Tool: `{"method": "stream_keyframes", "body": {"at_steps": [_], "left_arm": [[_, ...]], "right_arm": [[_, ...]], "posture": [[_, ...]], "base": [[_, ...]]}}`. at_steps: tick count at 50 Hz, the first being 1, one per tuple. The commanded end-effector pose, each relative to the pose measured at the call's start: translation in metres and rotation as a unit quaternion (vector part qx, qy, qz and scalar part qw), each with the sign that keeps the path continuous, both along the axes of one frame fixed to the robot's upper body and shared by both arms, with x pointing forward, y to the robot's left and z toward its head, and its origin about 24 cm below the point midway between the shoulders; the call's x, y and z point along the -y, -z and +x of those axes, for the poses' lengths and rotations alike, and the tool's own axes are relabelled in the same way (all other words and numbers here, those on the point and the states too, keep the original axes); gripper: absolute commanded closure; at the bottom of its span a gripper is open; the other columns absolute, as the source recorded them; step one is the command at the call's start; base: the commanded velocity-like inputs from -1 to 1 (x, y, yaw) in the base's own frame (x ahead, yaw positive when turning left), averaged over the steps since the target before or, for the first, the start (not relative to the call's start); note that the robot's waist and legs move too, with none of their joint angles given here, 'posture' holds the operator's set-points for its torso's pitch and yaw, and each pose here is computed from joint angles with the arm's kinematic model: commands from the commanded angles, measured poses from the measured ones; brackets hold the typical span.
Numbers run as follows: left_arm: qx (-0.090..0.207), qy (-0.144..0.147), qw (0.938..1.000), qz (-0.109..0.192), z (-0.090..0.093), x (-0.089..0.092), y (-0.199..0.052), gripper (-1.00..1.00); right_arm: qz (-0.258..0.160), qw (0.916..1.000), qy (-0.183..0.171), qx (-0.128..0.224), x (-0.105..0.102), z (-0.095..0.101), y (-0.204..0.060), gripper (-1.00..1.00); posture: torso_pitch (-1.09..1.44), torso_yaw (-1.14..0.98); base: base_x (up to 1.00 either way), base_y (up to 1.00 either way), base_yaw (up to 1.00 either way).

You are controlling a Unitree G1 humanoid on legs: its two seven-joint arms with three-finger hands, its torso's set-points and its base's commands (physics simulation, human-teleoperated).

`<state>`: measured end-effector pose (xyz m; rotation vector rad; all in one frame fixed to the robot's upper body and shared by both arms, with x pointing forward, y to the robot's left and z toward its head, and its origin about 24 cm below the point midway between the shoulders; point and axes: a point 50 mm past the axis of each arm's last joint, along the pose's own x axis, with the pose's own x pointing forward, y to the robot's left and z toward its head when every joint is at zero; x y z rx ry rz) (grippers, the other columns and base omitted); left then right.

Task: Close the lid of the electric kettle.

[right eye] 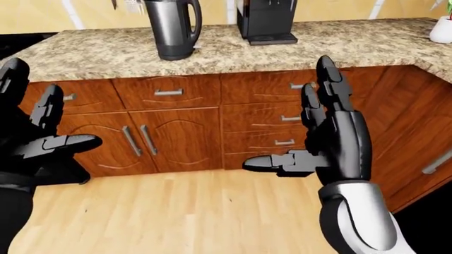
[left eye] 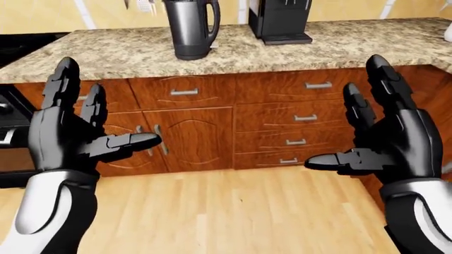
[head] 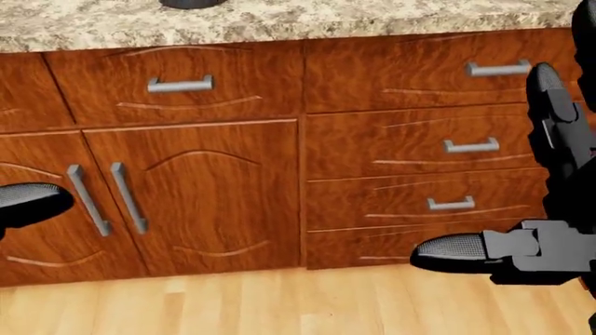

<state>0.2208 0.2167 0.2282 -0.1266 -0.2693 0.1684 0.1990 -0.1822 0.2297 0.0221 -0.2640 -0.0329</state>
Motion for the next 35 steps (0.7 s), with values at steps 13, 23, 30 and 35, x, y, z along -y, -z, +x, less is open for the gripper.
{"method": "stream_keyframes", "body": {"at_steps": [13, 23, 30, 35], "left_arm": [[0.045, 0.008, 0.9988, 0.018, -0.0034, 0.0052, -0.0119, -1.00], [0.044, 0.001, 0.9989, 0.017, -0.0030, 0.0033, -0.0119, -1.00], [0.045, 0.000, 0.9989, 0.015, -0.0019, 0.0023, -0.0115, -1.00], [0.047, -0.001, 0.9988, 0.014, -0.0029, 0.0017, -0.0127, -1.00]], "right_arm": [[-0.006, 0.9989, 0.021, 0.041, 0.0054, -0.0025, -0.0096, -1.00], [-0.012, 0.9989, 0.024, 0.039, 0.0052, -0.0022, -0.0078, -1.00], [-0.017, 0.9989, 0.026, 0.037, 0.0032, -0.0020, -0.0047, -1.00], [-0.018, 0.9989, 0.027, 0.036, 0.0042, -0.0019, -0.0034, -1.00]], "posture": [[0.00, 0.00], [0.00, 0.00], [0.00, 0.00], [0.00, 0.00]], "base": [[0.00, 0.23, 0.00], [0.00, 0.23, 0.00], [0.00, 0.23, 0.00], [0.00, 0.23, 0.00]]}}
